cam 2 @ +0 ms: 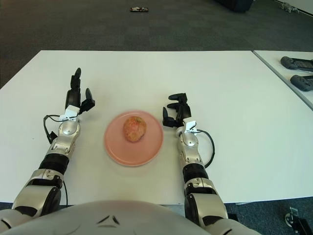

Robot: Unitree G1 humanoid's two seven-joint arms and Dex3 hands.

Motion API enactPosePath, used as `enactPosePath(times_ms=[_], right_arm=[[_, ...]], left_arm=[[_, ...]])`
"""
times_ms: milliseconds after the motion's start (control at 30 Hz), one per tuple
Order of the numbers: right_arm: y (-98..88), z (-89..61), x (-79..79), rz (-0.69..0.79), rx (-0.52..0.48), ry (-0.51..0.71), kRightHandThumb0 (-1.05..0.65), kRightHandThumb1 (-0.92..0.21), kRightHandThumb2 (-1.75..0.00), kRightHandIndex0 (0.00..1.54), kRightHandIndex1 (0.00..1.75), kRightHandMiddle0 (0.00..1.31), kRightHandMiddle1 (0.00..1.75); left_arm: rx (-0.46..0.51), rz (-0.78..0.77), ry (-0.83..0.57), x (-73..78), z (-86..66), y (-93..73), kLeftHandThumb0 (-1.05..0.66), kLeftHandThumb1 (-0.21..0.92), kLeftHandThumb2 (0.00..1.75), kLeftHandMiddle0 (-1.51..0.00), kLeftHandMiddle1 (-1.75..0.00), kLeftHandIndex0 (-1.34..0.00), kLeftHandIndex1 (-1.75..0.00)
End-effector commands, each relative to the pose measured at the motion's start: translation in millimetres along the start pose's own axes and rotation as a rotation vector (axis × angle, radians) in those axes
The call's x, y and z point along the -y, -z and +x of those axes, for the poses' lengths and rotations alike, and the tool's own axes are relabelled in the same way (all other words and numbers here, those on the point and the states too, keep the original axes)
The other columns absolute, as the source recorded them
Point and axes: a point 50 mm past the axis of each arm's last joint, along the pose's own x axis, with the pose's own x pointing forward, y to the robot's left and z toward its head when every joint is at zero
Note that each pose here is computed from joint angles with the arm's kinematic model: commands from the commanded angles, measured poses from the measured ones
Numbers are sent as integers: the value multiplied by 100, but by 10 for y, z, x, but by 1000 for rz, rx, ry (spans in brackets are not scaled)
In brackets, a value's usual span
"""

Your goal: Put the apple into the plate.

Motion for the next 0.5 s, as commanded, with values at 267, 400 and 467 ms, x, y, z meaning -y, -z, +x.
enactPosePath(times_ms=[267, 400, 467], right_arm=[[168, -123, -18, -10, -79, 7, -2, -29, -131, 131, 175, 105, 175], [168, -123, -18, -11, -77, 5, -2, -29, -131, 131, 175, 105, 175], [170, -122, -18, -11, -78, 5, -2, -29, -132, 131, 175, 104, 175]], left_arm=[[-98, -5, 118, 23, -89, 157, -75, 92, 99, -17, -4, 0, -40], [-126, -24, 157, 43, -152, 181, -77, 92, 100, -17, -4, 0, -37], [-137, -35, 166, 48, -164, 188, -78, 92, 100, -17, -4, 0, -37]])
